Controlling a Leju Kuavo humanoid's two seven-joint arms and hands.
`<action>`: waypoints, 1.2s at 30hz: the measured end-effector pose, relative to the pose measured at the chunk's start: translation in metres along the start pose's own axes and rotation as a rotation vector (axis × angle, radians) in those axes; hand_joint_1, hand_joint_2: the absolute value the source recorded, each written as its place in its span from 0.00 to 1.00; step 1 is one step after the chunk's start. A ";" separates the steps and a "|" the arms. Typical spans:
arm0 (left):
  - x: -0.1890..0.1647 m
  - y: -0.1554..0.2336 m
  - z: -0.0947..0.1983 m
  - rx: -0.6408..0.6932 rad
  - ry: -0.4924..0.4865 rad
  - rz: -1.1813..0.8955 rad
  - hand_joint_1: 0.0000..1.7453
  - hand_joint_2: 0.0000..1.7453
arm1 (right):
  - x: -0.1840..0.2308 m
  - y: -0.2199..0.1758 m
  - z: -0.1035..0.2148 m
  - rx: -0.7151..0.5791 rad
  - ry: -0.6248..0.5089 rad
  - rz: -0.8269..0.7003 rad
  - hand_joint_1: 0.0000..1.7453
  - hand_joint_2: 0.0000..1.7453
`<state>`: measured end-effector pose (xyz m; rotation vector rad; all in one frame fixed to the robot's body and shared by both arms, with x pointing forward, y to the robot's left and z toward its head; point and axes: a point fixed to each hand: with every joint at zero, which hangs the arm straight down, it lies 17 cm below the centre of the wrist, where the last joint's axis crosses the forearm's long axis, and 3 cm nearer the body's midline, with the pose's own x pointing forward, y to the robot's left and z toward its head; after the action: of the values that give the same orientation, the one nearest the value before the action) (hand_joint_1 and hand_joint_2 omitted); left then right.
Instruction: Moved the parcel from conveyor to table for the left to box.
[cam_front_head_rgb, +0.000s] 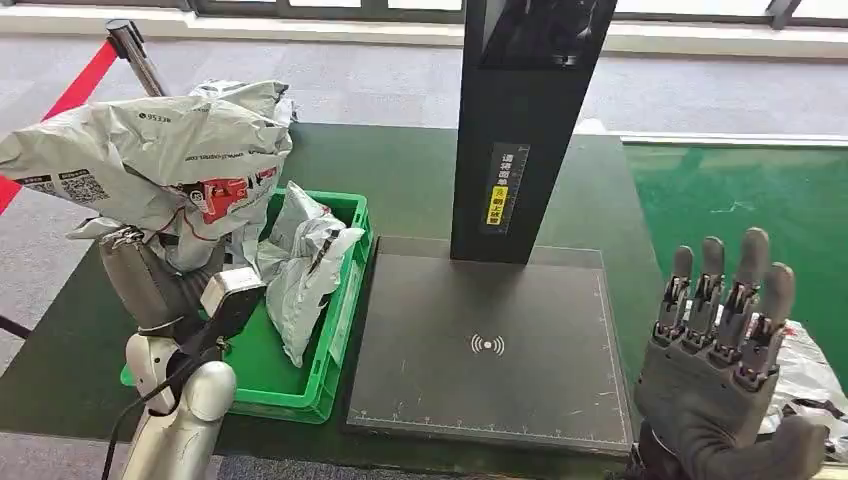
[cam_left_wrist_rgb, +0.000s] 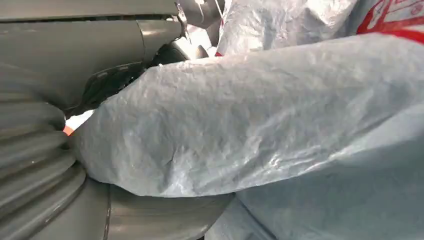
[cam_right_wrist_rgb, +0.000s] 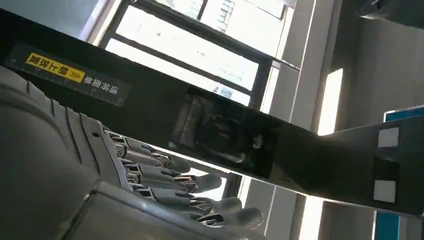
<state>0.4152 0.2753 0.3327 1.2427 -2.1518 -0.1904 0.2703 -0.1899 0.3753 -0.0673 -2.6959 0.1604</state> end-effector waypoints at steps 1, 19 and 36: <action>-0.002 0.000 0.001 0.000 0.004 -0.003 1.00 1.00 | 0.000 0.000 0.000 0.000 0.000 0.000 0.00 0.00; -0.054 -0.086 0.045 -0.383 0.210 -0.040 0.00 0.00 | -0.007 0.003 -0.008 0.017 0.007 -0.004 0.00 0.00; -0.112 -0.035 0.033 -0.066 0.352 -0.106 0.00 0.00 | -0.021 0.011 -0.022 0.043 0.027 0.046 0.00 0.00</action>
<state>0.4600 0.3418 0.2410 1.2497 -1.7676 -0.0787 0.2987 -0.1783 0.3851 -0.1177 -2.6643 0.2299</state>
